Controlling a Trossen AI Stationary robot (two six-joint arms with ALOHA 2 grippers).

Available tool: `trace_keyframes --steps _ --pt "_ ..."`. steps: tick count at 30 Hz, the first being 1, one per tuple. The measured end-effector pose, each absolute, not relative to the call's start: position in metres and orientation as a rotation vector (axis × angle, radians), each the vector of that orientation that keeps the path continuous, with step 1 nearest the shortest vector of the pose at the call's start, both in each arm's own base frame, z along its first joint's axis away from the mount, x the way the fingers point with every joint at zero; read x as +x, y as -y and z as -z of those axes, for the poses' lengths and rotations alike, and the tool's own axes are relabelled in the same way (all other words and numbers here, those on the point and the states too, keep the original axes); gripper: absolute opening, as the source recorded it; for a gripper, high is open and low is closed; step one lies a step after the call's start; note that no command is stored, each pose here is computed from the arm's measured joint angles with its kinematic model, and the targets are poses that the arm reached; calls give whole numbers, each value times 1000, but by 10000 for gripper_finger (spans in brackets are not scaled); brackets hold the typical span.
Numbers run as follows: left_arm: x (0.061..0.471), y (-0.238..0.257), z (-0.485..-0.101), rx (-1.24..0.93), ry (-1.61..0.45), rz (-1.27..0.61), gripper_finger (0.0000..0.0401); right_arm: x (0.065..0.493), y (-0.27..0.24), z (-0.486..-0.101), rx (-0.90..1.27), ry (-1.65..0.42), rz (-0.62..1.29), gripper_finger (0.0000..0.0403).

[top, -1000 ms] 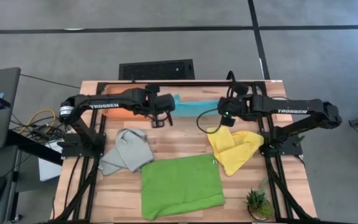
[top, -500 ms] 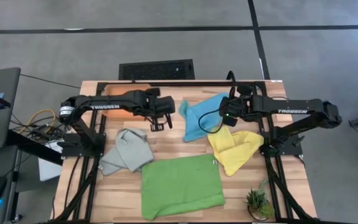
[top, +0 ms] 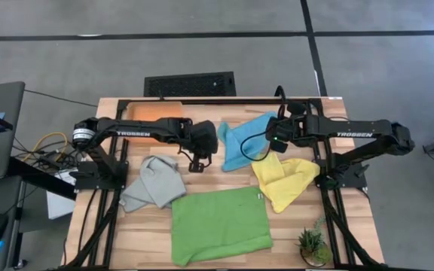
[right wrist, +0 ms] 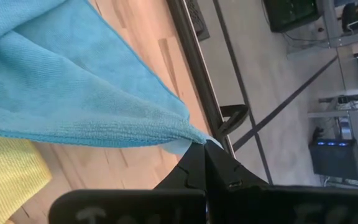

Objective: Fold microfiber towels
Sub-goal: Fold the blue microfiber cloth

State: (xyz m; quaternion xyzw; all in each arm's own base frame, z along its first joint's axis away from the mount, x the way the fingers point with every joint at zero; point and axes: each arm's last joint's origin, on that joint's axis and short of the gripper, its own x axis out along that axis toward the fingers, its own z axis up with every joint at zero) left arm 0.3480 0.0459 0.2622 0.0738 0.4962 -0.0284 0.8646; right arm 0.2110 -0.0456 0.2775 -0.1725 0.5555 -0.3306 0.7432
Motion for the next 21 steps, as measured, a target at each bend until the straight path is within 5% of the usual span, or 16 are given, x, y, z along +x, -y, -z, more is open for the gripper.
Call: trace_keyframes --steps 5,15,21 --pt "349 -45 -258 124 -1022 62 18 211 45 -277 -377 -1217 723 8" --pt "348 -47 -229 -180 -944 8 122 211 45 -278 -374 -1216 720 8" --pt "342 -52 -196 -388 -847 -79 139 212 45 -278 -373 -1213 721 8"
